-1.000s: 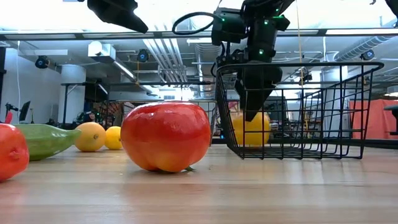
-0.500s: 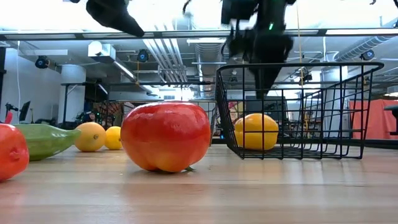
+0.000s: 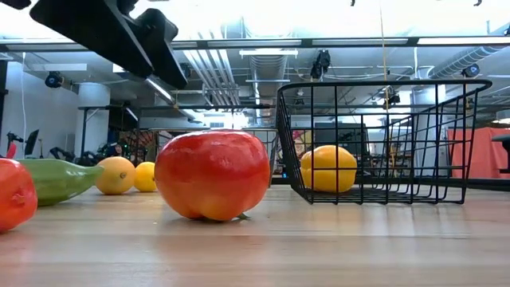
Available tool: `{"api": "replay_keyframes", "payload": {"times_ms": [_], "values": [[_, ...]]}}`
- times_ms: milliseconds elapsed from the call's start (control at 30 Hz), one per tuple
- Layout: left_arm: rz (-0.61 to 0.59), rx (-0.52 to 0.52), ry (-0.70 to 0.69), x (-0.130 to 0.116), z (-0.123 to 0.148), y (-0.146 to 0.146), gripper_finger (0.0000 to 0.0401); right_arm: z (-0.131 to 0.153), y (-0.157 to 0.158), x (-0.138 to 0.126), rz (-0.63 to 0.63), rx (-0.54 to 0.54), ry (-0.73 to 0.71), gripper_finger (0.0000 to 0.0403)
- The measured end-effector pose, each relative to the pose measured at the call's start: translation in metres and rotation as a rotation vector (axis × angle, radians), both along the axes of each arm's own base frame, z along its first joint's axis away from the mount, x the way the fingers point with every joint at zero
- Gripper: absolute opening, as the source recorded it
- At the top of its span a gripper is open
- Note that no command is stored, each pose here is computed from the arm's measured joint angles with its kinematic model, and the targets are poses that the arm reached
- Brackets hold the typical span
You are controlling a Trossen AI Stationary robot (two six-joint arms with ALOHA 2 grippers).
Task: Sort produce into baskets
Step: Put the orange tomato into the silver wire basket
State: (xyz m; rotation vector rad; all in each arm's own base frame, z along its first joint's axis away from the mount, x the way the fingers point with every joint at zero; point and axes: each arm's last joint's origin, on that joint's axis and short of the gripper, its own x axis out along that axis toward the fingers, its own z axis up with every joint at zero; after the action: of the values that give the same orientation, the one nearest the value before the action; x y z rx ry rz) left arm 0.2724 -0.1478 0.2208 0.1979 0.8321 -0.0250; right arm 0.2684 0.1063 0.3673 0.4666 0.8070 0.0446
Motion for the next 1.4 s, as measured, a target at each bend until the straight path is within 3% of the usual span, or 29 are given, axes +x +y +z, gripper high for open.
{"api": "replay_keyframes", "payload": {"times_ms": [67, 167, 333, 400, 467, 633, 833, 1067, 1400], "values": [[-0.022, -0.002, -0.014, 0.001, -0.001, -0.005, 0.0289, 0.004, 0.020, -0.005, 0.005, 0.045, -0.044, 0.0396], [-0.049, -0.019, -0.044, 0.000, 0.000, -0.014, 0.0237, -0.001, 0.047, -0.011, -0.021, 0.027, -0.061, 0.0396], [-0.051, -0.027, -0.068, -0.003, -0.002, -0.024, 0.0109, -0.030, 0.087, -0.009, -0.072, -0.063, -0.033, 0.0396], [-0.041, -0.035, -0.064, -0.002, -0.004, -0.026, 0.0048, -0.046, 0.098, -0.004, -0.157, -0.065, -0.009, 0.0396], [-0.031, -0.046, -0.069, 0.000, -0.007, -0.027, 0.0013, -0.064, 0.107, 0.004, -0.231, -0.070, 0.018, 0.0395], [-0.049, -0.055, -0.112, 0.011, -0.018, -0.035, 0.0007, -0.118, 0.133, 0.023, -0.306, -0.098, 0.107, 0.0382], [-0.042, -0.026, -0.078, 0.019, -0.040, -0.039, 0.0001, -0.165, 0.151, 0.043, -0.415, -0.046, 0.104, 0.0372], [-0.018, 0.010, -0.051, 0.021, -0.052, -0.039, 0.0000, -0.190, 0.153, 0.051, -0.617, -0.048, 0.006, 0.0372], [0.001, 0.011, -0.028, 0.020, -0.055, -0.037, 0.0000, -0.215, 0.153, 0.059, -0.723, -0.102, -0.087, 0.0372]]}}
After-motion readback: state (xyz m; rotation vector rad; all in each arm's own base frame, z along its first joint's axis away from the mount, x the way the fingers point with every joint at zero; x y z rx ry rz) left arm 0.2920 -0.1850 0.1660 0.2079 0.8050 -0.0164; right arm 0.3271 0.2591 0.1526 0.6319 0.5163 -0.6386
